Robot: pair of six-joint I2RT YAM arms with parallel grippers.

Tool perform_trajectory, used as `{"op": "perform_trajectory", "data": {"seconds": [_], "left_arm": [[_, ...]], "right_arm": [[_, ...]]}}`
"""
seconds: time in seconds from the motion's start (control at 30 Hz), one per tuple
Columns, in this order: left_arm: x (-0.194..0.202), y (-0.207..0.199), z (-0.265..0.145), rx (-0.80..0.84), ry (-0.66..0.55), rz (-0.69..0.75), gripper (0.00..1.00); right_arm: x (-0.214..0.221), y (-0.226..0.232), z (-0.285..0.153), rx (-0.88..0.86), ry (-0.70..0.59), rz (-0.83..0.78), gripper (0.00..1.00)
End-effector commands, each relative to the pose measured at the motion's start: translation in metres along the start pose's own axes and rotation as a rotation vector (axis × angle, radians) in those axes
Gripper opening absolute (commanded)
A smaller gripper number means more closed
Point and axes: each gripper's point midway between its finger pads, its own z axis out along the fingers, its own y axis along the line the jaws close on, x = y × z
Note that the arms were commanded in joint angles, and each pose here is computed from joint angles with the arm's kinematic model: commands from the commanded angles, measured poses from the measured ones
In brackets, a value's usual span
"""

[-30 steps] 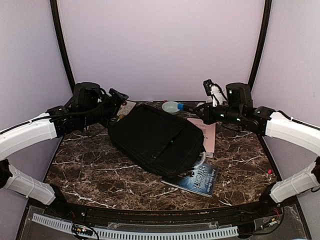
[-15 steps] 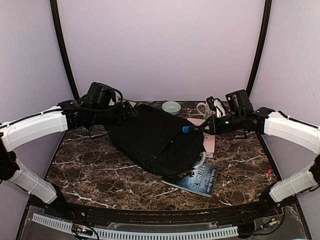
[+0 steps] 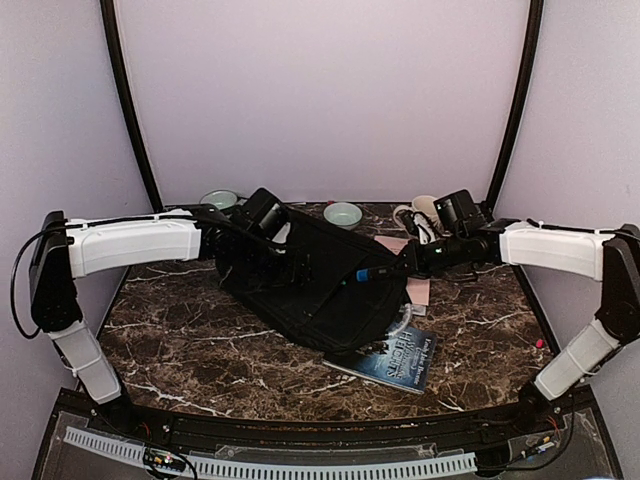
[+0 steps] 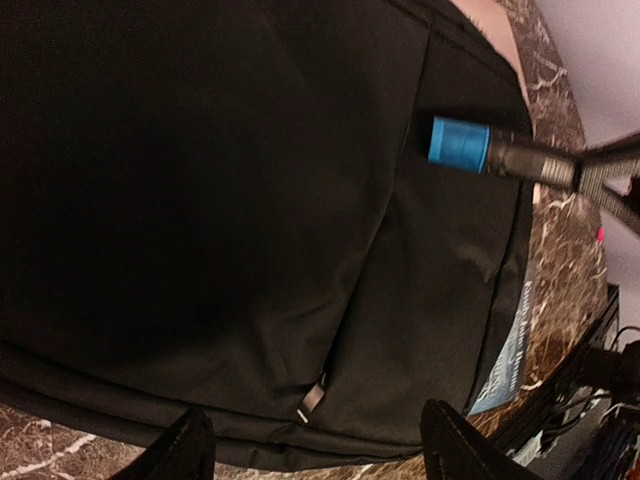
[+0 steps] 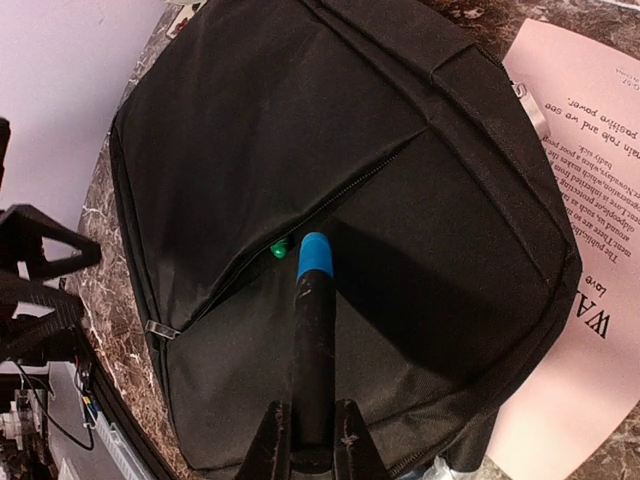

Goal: Pack the student bag
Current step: Pick up the lower front pocket of the student bag.

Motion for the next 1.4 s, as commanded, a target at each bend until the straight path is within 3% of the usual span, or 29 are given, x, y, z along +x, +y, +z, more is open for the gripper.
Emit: {"op": "perform_trajectory", "data": {"seconds": [0.0, 0.2, 0.6, 0.93, 1.37], "left_arm": [[0.032, 0.008, 0.000, -0.056, 0.137, 0.043, 0.72], [0.047, 0.005, 0.012, -0.032, 0.209, 0.025, 0.66], [0.053, -0.002, 0.020, -0.010, 0.239, 0.031, 0.61], [0.053, 0.022, 0.029, -0.149, 0.238, 0.019, 0.47], [0.047, 0.012, 0.049, -0.125, 0.258, 0.055, 0.29]], "right_arm": [[-0.024, 0.003, 0.007, -0.052, -0.047, 0.032, 0.00], [-0.022, -0.010, 0.020, -0.055, -0.013, 0.091, 0.00], [-0.014, -0.017, 0.039, -0.137, 0.098, 0.223, 0.00], [0.004, -0.007, 0.034, -0.194, 0.200, 0.273, 0.00], [-0.007, -0.015, 0.047, -0.175, 0.216, 0.360, 0.00]]}}
